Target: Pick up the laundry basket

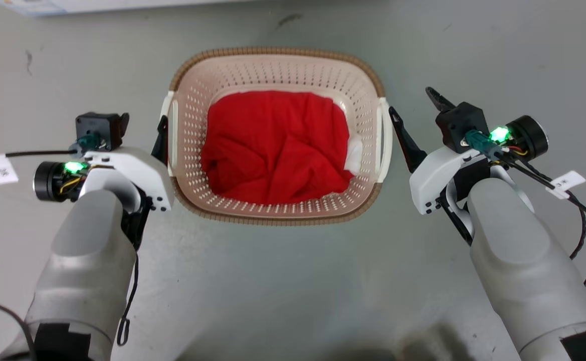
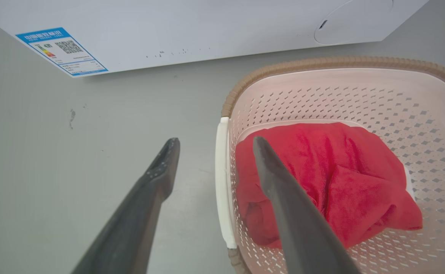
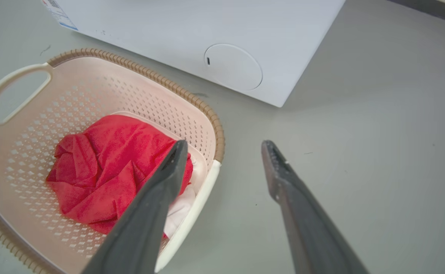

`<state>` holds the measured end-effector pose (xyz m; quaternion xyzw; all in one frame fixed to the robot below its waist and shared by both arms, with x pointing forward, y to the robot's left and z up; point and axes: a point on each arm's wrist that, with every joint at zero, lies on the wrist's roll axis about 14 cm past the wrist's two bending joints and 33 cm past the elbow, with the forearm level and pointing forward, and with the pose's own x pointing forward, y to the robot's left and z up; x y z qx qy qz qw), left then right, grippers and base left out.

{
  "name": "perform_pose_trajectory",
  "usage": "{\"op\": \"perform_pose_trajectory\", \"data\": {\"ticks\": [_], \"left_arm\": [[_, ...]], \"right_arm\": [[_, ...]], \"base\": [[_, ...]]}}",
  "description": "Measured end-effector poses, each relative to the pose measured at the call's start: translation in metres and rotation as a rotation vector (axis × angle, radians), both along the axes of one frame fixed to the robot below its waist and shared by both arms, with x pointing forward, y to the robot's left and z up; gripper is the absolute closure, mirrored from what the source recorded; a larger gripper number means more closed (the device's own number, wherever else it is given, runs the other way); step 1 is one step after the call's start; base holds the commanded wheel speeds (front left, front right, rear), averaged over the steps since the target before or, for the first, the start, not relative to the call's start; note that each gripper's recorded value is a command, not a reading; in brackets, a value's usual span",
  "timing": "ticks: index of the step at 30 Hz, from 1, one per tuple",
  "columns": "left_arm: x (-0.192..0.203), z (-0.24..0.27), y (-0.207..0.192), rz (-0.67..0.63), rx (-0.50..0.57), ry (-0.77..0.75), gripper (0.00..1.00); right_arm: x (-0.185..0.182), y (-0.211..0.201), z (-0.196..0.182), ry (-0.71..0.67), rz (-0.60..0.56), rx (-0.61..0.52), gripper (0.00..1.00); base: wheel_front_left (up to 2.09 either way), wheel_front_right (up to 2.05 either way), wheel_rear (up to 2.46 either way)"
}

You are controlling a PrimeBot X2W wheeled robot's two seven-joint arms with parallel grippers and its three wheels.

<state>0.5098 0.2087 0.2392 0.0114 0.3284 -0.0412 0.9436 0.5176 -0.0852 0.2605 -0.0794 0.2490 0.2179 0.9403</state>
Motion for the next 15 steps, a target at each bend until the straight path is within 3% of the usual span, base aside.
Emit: {"op": "perform_pose_trajectory", "data": {"ticks": [15], "left_arm": [[-0.003, -0.065, 0.001, 0.021, -0.017, 0.168, 0.0]], "right_arm": [[-0.014, 0.002, -0.091, 0.239, 0.003, -0.023, 0.0]], "base": [[0.0, 0.0, 0.0]]}}
